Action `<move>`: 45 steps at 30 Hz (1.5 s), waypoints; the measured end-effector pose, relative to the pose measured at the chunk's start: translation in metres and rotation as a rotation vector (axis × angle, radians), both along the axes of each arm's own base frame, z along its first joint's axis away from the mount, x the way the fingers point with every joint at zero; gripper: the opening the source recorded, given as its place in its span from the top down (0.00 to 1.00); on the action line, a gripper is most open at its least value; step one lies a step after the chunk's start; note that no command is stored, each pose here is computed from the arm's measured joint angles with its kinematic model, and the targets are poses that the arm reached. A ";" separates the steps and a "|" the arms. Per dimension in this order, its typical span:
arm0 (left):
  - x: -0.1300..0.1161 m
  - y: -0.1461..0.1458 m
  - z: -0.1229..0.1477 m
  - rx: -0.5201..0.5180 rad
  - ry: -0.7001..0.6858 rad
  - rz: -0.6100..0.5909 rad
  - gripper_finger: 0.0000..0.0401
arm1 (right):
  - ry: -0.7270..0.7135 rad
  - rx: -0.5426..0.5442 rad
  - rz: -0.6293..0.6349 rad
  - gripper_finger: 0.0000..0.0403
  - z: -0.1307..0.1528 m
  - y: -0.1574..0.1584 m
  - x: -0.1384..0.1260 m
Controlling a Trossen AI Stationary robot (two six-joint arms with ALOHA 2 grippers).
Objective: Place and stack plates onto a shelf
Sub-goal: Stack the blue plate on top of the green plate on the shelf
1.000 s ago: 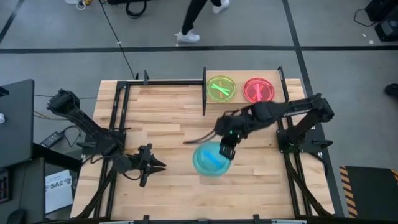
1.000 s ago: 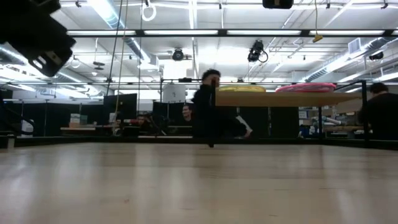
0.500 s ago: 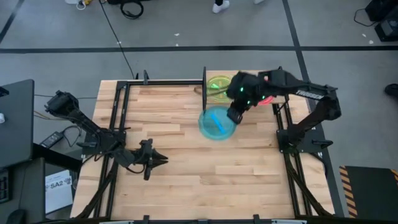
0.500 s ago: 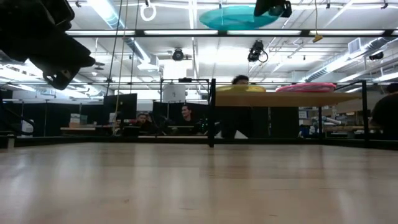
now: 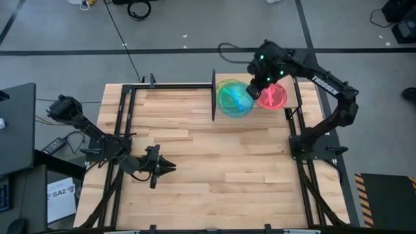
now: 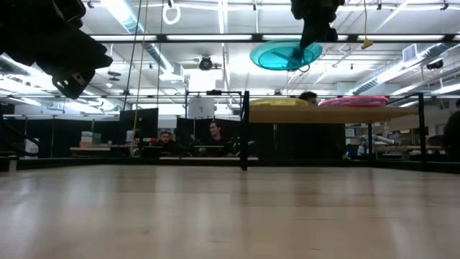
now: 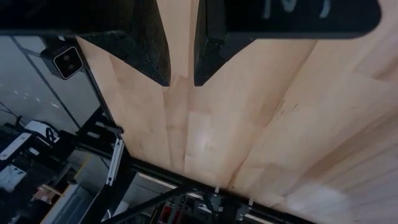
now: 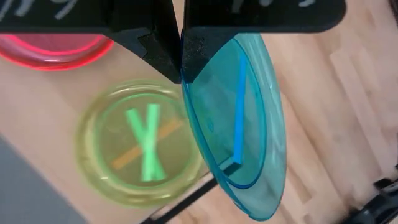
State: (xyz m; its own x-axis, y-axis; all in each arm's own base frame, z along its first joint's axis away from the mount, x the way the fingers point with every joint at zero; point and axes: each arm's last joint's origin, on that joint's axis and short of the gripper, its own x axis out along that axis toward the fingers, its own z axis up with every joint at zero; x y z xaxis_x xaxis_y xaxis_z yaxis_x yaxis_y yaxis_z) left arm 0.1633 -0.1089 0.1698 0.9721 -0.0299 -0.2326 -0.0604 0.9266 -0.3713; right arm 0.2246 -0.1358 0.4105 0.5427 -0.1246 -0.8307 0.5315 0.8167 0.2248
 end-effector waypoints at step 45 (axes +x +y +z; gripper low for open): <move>0.000 0.000 0.001 -0.005 -0.005 0.001 0.81 | -0.207 0.082 -0.180 0.97 -0.092 -0.094 -0.029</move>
